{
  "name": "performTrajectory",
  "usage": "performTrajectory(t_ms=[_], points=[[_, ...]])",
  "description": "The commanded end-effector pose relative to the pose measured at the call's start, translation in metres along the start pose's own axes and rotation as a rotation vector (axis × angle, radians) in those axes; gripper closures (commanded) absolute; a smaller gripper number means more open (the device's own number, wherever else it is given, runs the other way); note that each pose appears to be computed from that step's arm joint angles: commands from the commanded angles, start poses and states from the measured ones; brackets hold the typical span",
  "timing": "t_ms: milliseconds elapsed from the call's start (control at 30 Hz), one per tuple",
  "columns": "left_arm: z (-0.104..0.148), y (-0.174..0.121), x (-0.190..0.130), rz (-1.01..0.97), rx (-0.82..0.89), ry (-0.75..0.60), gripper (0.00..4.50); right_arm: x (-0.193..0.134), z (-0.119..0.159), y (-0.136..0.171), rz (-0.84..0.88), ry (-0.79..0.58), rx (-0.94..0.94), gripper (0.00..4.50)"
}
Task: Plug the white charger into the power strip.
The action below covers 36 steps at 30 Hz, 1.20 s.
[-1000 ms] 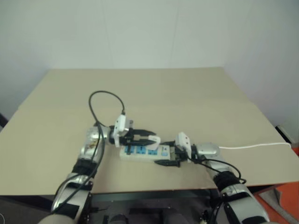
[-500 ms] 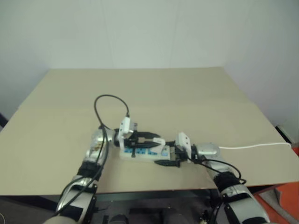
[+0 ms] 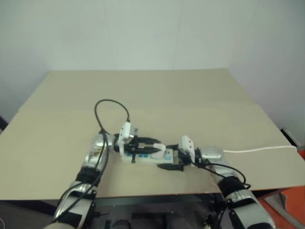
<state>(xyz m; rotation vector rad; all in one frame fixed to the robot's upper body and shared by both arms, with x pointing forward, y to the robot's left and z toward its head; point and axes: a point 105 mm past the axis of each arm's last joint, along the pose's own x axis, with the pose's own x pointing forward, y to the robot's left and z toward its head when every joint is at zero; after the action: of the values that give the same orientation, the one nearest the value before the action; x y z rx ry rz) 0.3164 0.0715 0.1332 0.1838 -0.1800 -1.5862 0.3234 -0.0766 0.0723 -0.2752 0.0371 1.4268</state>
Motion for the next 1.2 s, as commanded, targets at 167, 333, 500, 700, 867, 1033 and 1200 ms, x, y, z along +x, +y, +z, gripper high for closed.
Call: performTrajectory(t_ms=[167, 333, 500, 700, 867, 1033, 1200], points=[[-0.013, -0.002, -0.013, 0.006, -0.014, 0.074, 3.55, 0.001, -0.005, 0.006, 0.016, 0.008, 0.021, 1.08], [-0.016, -0.001, -0.014, 0.009, -0.013, 0.077, 3.55, 0.001, -0.005, 0.005, 0.016, 0.007, 0.023, 1.08], [-0.015, -0.002, -0.012, -0.002, -0.002, 0.073, 3.55, 0.002, -0.004, 0.005, 0.016, 0.007, 0.021, 1.08], [-0.015, 0.000, -0.014, -0.004, 0.004, 0.084, 3.55, 0.001, -0.005, 0.005, 0.017, 0.010, 0.020, 1.08], [-0.023, -0.011, -0.015, -0.059, -0.003, 0.118, 3.55, 0.002, -0.004, 0.005, 0.016, 0.010, 0.019, 1.08], [-0.026, -0.011, -0.016, -0.048, -0.023, 0.127, 3.55, 0.002, -0.004, 0.005, 0.017, 0.008, 0.019, 1.08], [-0.026, -0.010, -0.015, -0.046, -0.043, 0.137, 3.21, 0.003, -0.004, 0.005, 0.015, 0.007, 0.020, 1.08]])
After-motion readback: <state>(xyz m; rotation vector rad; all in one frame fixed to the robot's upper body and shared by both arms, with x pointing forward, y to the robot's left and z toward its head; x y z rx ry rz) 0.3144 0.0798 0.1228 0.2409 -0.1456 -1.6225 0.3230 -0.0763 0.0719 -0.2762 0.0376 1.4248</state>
